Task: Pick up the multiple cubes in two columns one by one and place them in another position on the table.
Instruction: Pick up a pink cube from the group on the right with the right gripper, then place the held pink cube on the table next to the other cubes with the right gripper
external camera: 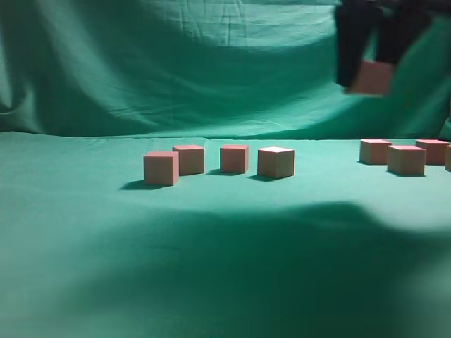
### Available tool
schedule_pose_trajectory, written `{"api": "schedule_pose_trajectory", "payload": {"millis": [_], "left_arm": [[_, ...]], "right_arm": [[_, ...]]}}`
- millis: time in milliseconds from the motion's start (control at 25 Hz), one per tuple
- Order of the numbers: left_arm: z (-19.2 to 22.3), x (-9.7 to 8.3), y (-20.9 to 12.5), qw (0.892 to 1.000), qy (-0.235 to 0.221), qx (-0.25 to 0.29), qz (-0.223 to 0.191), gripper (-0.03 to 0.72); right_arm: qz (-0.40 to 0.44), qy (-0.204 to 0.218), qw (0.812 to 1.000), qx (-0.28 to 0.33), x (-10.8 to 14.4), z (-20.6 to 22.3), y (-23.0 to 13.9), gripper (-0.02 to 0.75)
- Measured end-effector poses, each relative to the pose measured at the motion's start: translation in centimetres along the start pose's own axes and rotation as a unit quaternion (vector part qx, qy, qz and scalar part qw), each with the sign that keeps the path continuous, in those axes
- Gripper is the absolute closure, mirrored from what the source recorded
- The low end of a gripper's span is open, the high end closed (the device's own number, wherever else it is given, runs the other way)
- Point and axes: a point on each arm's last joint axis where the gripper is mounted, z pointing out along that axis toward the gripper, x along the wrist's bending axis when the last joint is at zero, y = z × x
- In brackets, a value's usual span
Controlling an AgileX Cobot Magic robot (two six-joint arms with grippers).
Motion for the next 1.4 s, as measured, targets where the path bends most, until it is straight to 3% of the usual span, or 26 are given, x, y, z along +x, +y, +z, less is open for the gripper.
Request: {"api": "schedule_pose_trajectory", "payload": {"millis": [160,280,320,560,800,1200,1400], "left_arm": [[0.0,0.0,0.0,1.000,0.000,0.000,0.000,0.688],[0.0,0.0,0.0,1.000,0.000,0.000,0.000,0.688],[0.0,0.0,0.0,1.000,0.000,0.000,0.000,0.688],[0.0,0.0,0.0,1.000,0.000,0.000,0.000,0.688],[0.0,0.0,0.0,1.000,0.000,0.000,0.000,0.688],[0.0,0.0,0.0,1.000,0.000,0.000,0.000,0.688],[0.0,0.0,0.0,1.000,0.000,0.000,0.000,0.688]], "right_arm": [[-0.116,0.066,0.991,0.028,5.4,-1.3,-0.6,0.482],[-0.171,0.080,0.981,0.037,8.6,-0.4,-0.6,0.482],[-0.208,0.092,0.972,0.050,11.4,0.2,-1.5,0.482],[-0.253,0.088,0.962,0.059,14.7,3.7,0.2,0.482],[-0.250,0.092,0.961,0.072,16.1,6.5,1.4,0.482],[-0.242,0.108,0.962,0.072,16.8,6.7,1.3,0.482],[-0.276,0.098,0.953,0.078,18.9,7.9,-0.1,0.482]]}}
